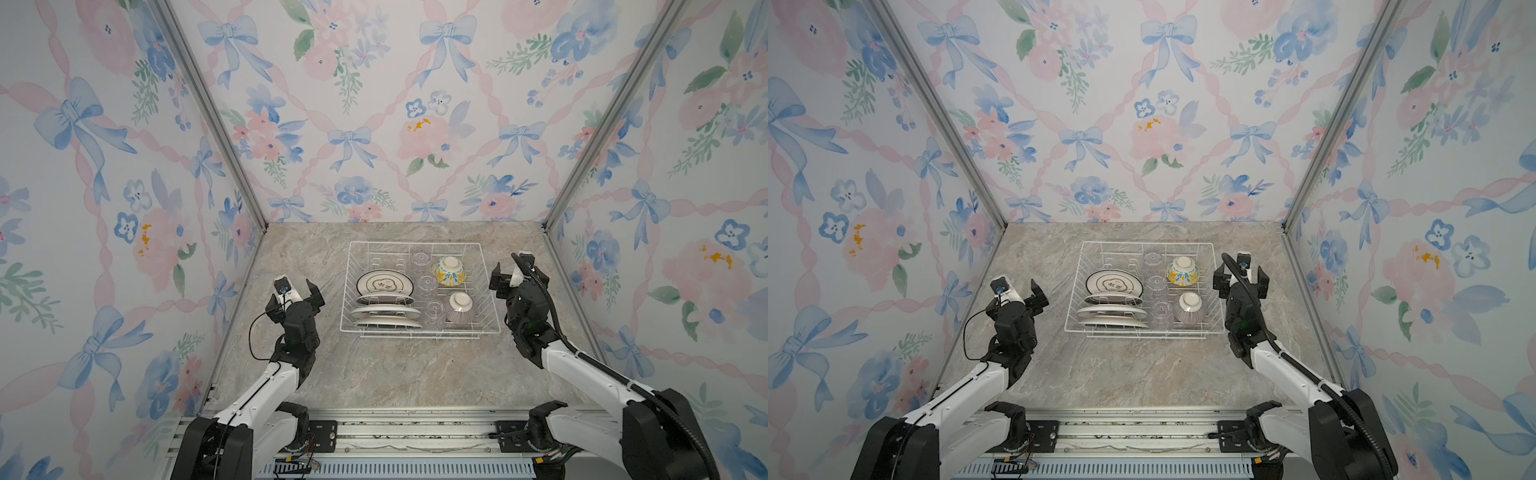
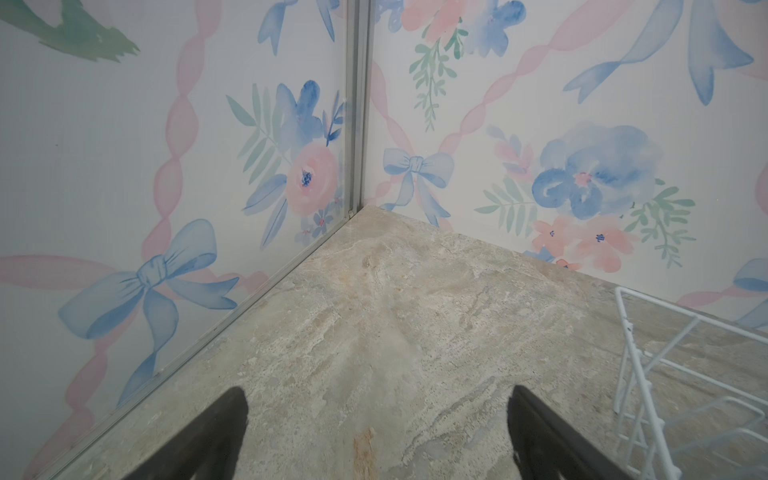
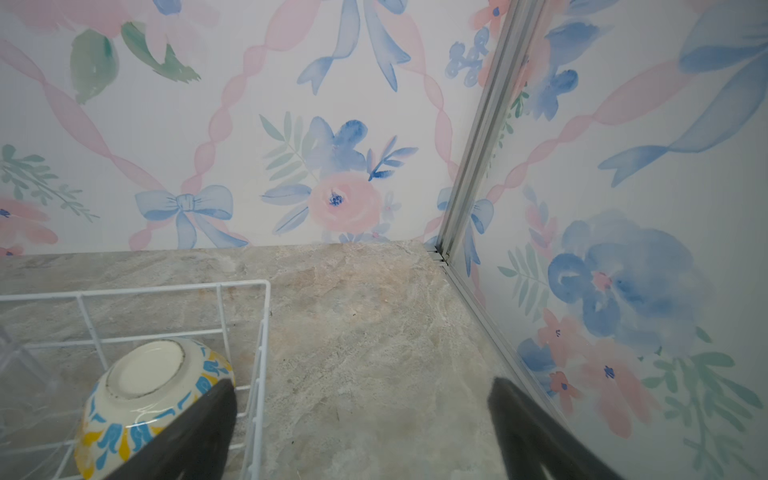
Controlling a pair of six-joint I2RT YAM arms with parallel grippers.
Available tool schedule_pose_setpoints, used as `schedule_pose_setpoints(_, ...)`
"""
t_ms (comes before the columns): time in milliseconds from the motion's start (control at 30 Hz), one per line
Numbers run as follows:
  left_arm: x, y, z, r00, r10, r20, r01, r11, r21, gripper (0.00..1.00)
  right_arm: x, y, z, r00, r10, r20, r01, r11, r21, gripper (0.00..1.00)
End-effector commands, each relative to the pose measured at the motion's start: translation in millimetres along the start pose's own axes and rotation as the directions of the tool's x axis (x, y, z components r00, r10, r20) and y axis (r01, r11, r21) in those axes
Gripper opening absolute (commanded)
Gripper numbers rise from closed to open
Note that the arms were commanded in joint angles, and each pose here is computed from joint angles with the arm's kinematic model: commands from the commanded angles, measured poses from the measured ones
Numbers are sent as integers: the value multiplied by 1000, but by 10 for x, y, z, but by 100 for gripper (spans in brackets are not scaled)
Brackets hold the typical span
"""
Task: Unload the mixed dishes from the dish rack
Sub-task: 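Reach the right gripper over the rack toward the green-rimmed printed plate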
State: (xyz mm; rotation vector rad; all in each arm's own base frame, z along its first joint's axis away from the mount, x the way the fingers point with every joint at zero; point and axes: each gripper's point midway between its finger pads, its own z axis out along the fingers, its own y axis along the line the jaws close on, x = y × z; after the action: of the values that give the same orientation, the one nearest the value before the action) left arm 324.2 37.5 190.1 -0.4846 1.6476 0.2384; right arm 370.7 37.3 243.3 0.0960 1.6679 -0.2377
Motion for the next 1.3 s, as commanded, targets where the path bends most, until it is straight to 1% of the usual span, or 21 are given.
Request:
schedule_pose_setpoints(0,-9,-13,-57,996,-81,-35,81,997,7,98,-64,303,-126,997,6,-82,-19,989,-147,97)
schedule_pose_setpoints(100,-31,-73,-111,992,-109,-67,111,993,40,98,-180,611,-281,989,-1,-146,-42,955,-295,97)
schedule_pose_setpoints(133,-31,-108,-126,989,-116,-87,121,991,56,98,-217,783,-377,986,-30,-164,-34,928,-371,97)
schedule_pose_setpoints(200,-13,-179,-147,983,-118,-142,130,988,81,98,-235,1017,-515,980,-90,-180,-4,886,-464,97)
schedule_pose_setpoints(300,17,-292,-191,972,-100,-212,128,984,122,98,-244,1360,-724,965,-192,-176,54,809,-585,97)
schedule_pose_setpoints(333,22,-338,-216,969,-94,-229,129,981,145,98,-235,1473,-785,958,-225,-177,66,777,-626,97)
schedule_pose_setpoints(433,-24,-535,-331,961,-89,-263,158,954,255,98,-194,1775,-895,933,-301,-197,68,686,-725,97)
schedule_pose_setpoints(500,-80,-672,-432,957,-90,-275,182,926,331,98,-152,1930,-914,913,-350,-210,69,639,-766,97)
schedule_pose_setpoints(567,-165,-781,-526,955,-92,-281,202,897,393,98,-112,2081,-881,894,-390,-220,69,606,-793,98)
schedule_pose_setpoints(600,-215,-816,-562,955,-94,-282,209,885,415,98,-92,2137,-863,887,-405,-224,69,593,-802,100)
schedule_pose_setpoints(667,-337,-869,-621,955,-109,-274,228,863,450,98,-66,2266,-826,878,-427,-216,72,563,-823,97)
schedule_pose_setpoints(733,-463,-930,-683,956,-125,-265,245,838,488,98,-43,2404,-774,870,-447,-208,74,536,-841,93)
schedule_pose_setpoints(933,-737,-1055,-830,964,-130,-234,245,781,575,98,-12,2724,-690,843,-503,-190,68,451,-890,77)
schedule_pose_setpoints(967,-767,-1059,-845,965,-129,-227,240,776,583,98,65,2778,-651,831,-520,-198,65,445,-893,74)
schedule_pose_setpoints(1000,-788,-1063,-857,967,-128,-221,237,773,588,98,82,2808,-622,827,-526,-199,68,444,-893,73)
schedule_pose_setpoints(1033,-810,-1061,-868,967,-131,-216,237,771,591,98,97,2836,-584,825,-530,-196,72,443,-894,72)
schedule_pose_setpoints(1133,-857,-1053,-860,969,-147,-198,238,772,589,98,119,2946,-529,825,-537,-179,80,424,-902,63)
schedule_pose_setpoints(1267,-917,-1136,-882,971,-142,-194,234,747,623,98,183,3057,-451,815,-548,-186,73,416,-907,61)
